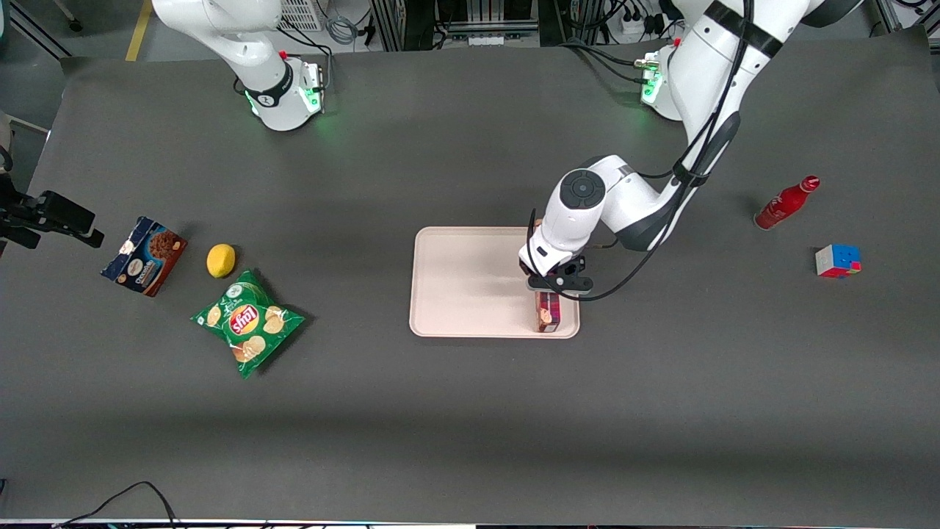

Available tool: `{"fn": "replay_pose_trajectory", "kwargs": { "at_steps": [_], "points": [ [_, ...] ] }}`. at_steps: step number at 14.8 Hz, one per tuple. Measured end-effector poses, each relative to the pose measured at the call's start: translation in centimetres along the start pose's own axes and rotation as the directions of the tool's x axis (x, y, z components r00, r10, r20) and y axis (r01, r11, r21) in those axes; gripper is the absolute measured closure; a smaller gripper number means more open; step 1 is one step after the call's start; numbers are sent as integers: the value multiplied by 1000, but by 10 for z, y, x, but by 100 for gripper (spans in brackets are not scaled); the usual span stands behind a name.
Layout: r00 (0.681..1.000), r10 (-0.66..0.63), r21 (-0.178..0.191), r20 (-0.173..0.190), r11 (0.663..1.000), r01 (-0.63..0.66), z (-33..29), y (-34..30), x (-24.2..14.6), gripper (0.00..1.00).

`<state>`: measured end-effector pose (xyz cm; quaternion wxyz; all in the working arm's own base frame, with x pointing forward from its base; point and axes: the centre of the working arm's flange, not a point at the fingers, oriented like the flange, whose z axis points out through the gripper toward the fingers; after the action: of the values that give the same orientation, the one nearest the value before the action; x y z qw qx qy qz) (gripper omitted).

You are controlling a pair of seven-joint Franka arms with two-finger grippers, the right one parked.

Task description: Place red cookie box on tray

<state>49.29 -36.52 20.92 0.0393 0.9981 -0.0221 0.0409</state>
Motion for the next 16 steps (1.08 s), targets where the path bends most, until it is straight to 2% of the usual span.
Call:
{"fn": "replay_pose_trajectory", "kwargs": {
  "at_steps": [3, 5, 9, 10, 16],
  "points": [
    [1000, 4, 1, 0, 1000, -4, 2, 0, 0, 62],
    [1000, 3, -1, -5, 1000, -3, 1, 0, 1, 46],
    [1000, 1, -1, -10, 1000, -1, 0, 0, 3, 5],
    [1000, 1, -1, -10, 1000, -1, 0, 0, 3, 0],
    [1000, 0, -2, -14, 1000, 0, -1, 0, 5, 0]
  ]
}}
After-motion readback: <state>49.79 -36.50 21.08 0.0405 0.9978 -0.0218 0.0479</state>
